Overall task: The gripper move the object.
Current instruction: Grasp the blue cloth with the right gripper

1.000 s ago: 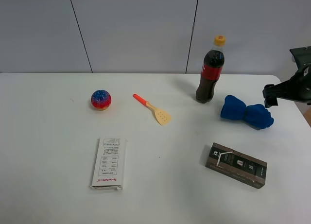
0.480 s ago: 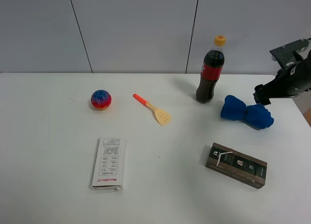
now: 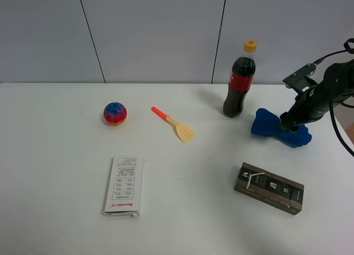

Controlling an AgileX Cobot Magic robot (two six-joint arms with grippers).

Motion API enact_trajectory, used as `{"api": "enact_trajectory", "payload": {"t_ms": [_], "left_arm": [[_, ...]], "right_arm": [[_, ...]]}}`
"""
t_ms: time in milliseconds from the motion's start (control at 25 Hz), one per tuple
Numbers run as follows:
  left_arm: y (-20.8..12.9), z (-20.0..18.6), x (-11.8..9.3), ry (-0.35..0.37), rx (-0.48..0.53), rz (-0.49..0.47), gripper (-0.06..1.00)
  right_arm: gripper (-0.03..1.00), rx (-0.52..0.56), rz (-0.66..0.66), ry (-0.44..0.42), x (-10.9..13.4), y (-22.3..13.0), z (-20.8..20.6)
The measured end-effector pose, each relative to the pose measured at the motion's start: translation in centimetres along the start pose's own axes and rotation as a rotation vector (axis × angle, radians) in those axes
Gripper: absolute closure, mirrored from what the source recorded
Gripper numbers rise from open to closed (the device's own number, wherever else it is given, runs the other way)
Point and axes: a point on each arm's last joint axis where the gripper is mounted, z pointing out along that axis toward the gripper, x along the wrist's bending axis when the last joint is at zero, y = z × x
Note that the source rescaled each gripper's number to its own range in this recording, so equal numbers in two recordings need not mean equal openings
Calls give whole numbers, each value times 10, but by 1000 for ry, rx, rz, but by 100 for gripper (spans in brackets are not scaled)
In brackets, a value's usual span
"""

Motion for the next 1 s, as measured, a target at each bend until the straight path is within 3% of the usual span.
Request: {"api": "enact_trajectory", "payload": {"t_ms": [160, 400, 560, 800, 1000], "left_arm": [[0, 0, 0, 0, 0, 0, -6], [0, 0, 0, 0, 0, 0, -6], [0, 0, 0, 0, 0, 0, -6], [0, 0, 0, 0, 0, 0, -6], [0, 0, 0, 0, 0, 0, -6]], "right_arm": [[40, -37, -9, 24, -8, 18, 3], [46, -47, -22, 215, 6, 23, 5], [46, -70, -71, 292, 13, 24, 4], [46, -23, -153, 326, 18, 17, 22], [32, -17, -178, 287, 16, 16, 31]]}}
